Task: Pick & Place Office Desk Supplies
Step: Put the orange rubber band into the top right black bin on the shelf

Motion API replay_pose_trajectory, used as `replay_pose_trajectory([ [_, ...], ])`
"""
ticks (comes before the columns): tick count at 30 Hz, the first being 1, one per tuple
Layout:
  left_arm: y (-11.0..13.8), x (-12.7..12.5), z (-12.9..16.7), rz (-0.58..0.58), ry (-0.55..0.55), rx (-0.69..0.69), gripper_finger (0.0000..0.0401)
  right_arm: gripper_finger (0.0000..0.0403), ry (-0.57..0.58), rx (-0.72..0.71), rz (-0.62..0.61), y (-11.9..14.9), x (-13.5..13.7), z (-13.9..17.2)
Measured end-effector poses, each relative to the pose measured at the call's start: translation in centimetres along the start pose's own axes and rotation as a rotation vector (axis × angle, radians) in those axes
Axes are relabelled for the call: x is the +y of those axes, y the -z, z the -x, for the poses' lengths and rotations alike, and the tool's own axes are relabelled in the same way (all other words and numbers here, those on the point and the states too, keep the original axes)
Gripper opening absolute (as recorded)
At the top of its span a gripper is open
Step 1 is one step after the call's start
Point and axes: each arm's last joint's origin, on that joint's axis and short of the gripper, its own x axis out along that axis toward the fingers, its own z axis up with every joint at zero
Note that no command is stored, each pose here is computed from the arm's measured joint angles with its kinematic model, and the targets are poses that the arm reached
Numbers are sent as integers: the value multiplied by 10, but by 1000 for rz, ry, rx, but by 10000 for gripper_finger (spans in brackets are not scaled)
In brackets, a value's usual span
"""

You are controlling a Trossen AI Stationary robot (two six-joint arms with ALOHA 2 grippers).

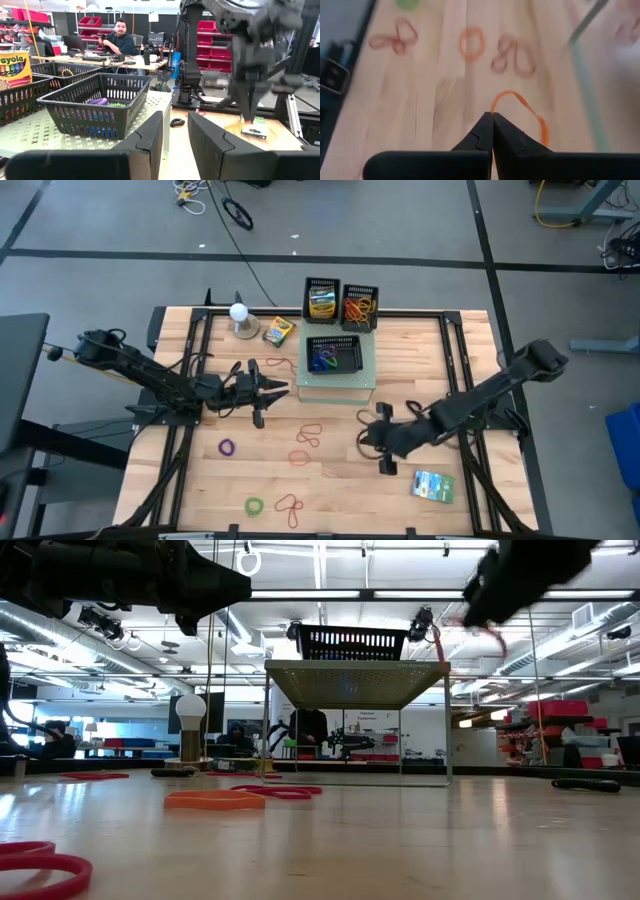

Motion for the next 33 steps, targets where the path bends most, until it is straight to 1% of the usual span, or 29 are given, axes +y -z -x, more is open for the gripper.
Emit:
replay_pose_trajectory([
  [2,0,0,0,-1,0,2,97,3,2,-88,46,-11,-7,15],
  [5,0,0,0,-1,0,2,97,2,22,-211,90,-26,-24,37],
  [8,0,0,0,0,0,0,97,2,81,-294,120,-38,-48,56],
  [11,0,0,0,0,0,0,97,1,203,-362,96,-48,-83,70],
  [15,0,0,0,0,0,0,97,2,393,-426,-3,-58,-137,79],
  [19,0,0,0,0,0,1,97,3,499,-423,-86,-63,-192,87],
  [21,0,0,0,0,0,0,97,2,542,-389,-118,-61,-217,86],
  [22,0,0,0,0,0,0,97,2,556,-378,-133,-61,-228,85],
  [25,0,0,0,0,0,0,97,2,550,-347,-172,-57,-257,76],
  [29,0,0,0,0,0,0,97,3,533,-295,-208,-49,-282,54],
  [31,0,0,0,0,0,0,97,9,534,-278,-217,-47,-287,47],
  [33,0,0,0,0,1,0,97,26,539,-263,-220,-46,-289,42],
])
